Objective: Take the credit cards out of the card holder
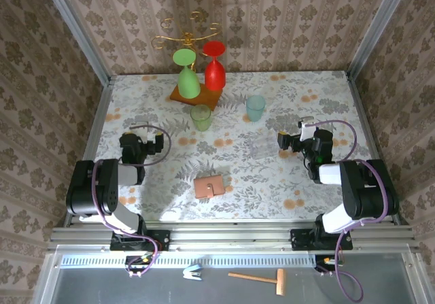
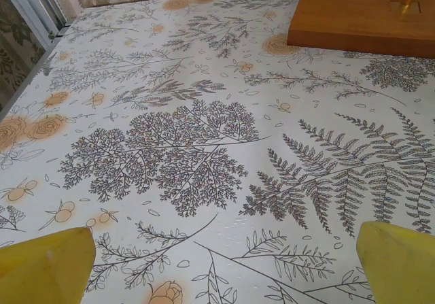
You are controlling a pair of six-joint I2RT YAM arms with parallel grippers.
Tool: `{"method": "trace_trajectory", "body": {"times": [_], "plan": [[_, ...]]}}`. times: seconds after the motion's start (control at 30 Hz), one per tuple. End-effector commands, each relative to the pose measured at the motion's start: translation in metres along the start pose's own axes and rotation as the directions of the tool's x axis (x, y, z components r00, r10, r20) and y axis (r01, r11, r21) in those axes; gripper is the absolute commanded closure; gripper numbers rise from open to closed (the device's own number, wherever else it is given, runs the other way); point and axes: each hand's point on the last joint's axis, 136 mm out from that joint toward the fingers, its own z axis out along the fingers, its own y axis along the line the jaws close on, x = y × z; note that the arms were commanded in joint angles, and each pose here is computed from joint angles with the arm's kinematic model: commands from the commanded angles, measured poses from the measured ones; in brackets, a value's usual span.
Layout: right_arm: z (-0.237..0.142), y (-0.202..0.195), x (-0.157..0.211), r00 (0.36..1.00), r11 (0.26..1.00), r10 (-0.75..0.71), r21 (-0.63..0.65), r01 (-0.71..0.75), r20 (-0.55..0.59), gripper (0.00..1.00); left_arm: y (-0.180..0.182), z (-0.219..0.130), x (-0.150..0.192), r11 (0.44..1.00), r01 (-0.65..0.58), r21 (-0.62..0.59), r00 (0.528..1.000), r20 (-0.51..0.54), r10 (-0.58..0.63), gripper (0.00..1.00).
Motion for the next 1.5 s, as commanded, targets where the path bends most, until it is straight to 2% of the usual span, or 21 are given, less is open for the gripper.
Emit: {"method": "trace_trajectory", "body": {"times": [0.0,1.3,1.47], "plan": [[0.000,-0.002,-0.006,0.999,1.000,-0.018,-0.001,0.018,0.027,0.00,0.003,0.001,-0.016,1.000,-0.013,-0.010,0.999,0.047,0.013,0.00],[0.000,-0.002,-0.007,0.999,1.000,-0.018,0.000,0.018,0.029,0.00,0.007,0.002,-0.015,1.000,0.009,-0.011,0.999,0.042,-0.009,0.00],[0.002,-0.018,-0.007,1.000,0.996,0.017,0.090,-0.018,0.019,0.00,0.007,0.002,-0.015,1.000,0.009,-0.011,0.999,0.041,-0.009,0.00]]}}
